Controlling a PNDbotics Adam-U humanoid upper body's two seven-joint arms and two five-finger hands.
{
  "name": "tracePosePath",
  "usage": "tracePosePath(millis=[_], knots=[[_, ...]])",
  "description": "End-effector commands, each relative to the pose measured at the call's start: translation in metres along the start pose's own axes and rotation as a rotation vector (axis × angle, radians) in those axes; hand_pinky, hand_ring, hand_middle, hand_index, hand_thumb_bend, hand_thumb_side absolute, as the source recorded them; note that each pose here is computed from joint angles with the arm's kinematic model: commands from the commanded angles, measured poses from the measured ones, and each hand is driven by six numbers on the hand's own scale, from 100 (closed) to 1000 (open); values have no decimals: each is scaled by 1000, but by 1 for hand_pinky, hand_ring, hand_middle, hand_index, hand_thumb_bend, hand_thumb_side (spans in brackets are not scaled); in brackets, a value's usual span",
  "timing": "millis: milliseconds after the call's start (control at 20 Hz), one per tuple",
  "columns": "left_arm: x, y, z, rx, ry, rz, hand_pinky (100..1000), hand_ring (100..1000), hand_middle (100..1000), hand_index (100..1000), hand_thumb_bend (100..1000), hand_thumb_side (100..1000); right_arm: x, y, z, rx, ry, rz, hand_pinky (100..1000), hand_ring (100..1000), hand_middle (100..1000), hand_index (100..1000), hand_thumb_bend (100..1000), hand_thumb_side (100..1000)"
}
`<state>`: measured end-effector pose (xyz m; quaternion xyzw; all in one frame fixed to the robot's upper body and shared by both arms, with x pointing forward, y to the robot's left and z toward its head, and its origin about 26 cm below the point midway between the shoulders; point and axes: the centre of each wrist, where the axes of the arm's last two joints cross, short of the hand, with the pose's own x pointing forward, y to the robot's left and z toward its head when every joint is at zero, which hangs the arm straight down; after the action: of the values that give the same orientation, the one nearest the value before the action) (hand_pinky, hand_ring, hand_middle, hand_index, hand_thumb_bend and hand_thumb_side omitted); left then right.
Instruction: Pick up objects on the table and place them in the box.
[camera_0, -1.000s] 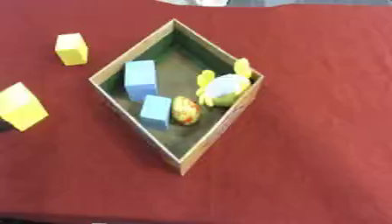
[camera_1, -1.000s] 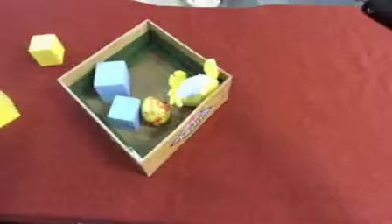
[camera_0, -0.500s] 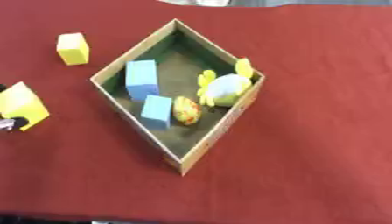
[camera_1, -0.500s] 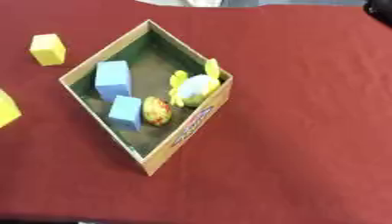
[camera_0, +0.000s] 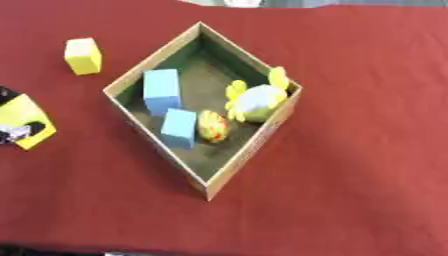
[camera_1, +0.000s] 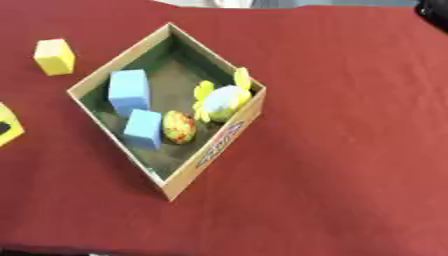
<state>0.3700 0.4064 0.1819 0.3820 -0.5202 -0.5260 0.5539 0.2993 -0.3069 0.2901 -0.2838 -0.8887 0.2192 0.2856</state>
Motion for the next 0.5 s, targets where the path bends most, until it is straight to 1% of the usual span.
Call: tracePosePath(millis=[50, 100, 150, 300, 450, 500], knots=[[-3, 17, 5, 52, 21, -6, 829, 709, 572, 706, 265, 532, 5, -6, -3, -9, -21, 8, 873, 823, 663, 831, 100, 511], [-2, 18, 5, 60, 22, -4, 825, 702, 567, 701, 249, 528, 5, -6, -2, -10, -20, 8, 873, 823, 661, 831, 100, 511], [-1, 20, 6, 71, 23, -2, 811, 681, 547, 684, 219, 503, 5, -7, -2, -10, -19, 8, 873, 823, 658, 831, 100, 511], [4, 26, 8, 124, 18, -5, 801, 662, 526, 668, 202, 490, 5, -7, -2, -12, -16, 8, 873, 823, 655, 832, 100, 516], [15, 41, 14, 177, -22, -8, 803, 659, 524, 666, 178, 475, 4, -7, -1, -14, -15, 11, 873, 824, 654, 833, 100, 512], [21, 49, 17, 200, -45, -11, 806, 663, 528, 672, 163, 461, 4, -8, -1, -15, -15, 13, 873, 824, 654, 833, 100, 504]])
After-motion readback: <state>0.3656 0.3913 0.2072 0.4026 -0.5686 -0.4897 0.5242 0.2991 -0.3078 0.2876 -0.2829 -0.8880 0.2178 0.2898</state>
